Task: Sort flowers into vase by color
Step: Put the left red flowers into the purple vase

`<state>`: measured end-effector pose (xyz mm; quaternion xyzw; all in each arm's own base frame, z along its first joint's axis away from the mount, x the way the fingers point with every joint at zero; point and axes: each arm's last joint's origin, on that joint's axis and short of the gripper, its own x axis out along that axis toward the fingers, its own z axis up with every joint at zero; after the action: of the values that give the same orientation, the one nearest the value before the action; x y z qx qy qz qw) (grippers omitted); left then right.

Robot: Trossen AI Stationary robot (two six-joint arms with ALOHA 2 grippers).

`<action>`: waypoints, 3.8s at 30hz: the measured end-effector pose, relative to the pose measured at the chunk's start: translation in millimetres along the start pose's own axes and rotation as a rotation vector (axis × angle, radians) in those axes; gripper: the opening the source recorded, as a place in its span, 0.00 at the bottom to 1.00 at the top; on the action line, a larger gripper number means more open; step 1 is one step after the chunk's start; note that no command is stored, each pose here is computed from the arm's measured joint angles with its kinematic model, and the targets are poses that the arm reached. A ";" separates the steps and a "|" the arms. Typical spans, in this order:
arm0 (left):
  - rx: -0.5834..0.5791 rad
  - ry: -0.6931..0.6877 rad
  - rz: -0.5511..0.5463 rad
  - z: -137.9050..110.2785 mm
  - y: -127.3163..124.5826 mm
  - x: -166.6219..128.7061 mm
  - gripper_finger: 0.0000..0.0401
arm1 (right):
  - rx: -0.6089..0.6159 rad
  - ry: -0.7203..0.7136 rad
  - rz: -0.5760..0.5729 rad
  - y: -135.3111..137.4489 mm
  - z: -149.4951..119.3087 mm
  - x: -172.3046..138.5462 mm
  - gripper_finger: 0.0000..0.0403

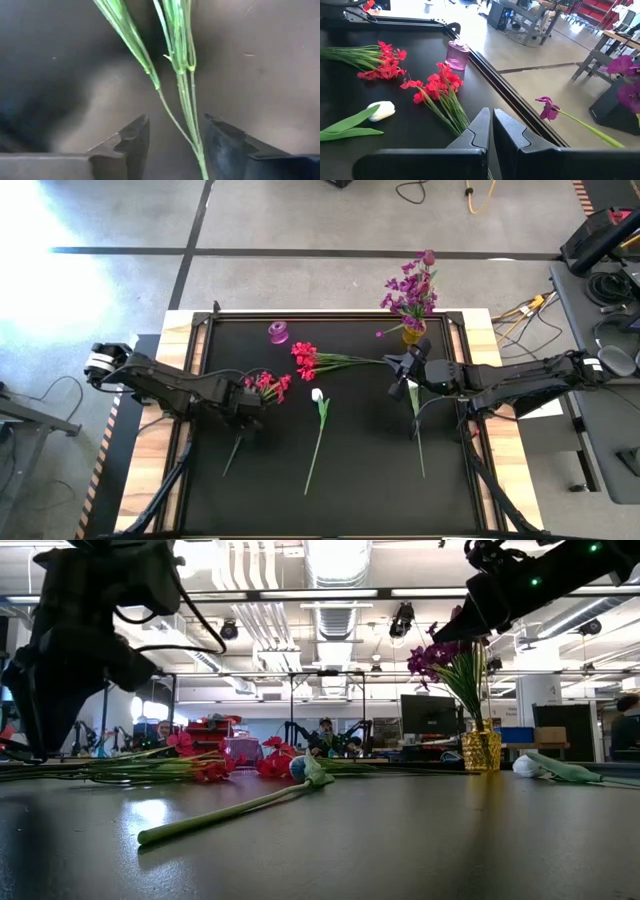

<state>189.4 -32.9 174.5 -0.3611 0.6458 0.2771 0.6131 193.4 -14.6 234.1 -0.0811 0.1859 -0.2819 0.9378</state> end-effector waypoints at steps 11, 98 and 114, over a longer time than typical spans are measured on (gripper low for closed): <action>-0.044 0.018 -0.002 3.1 -1.0 17.9 0.71 | -0.001 0.015 0.001 0.5 -4.5 0.4 0.03; 0.035 -1.570 0.330 196.5 75.5 -90.4 0.00 | -0.008 0.047 0.008 2.1 -15.9 1.7 0.03; 0.095 -1.490 0.319 204.4 76.2 -56.9 0.00 | -0.018 0.051 0.009 2.3 -17.6 1.8 0.03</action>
<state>248.2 182.6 205.1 0.0457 0.1171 0.5046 0.8542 189.0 -14.6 216.8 -0.0815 0.2124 -0.2781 0.9332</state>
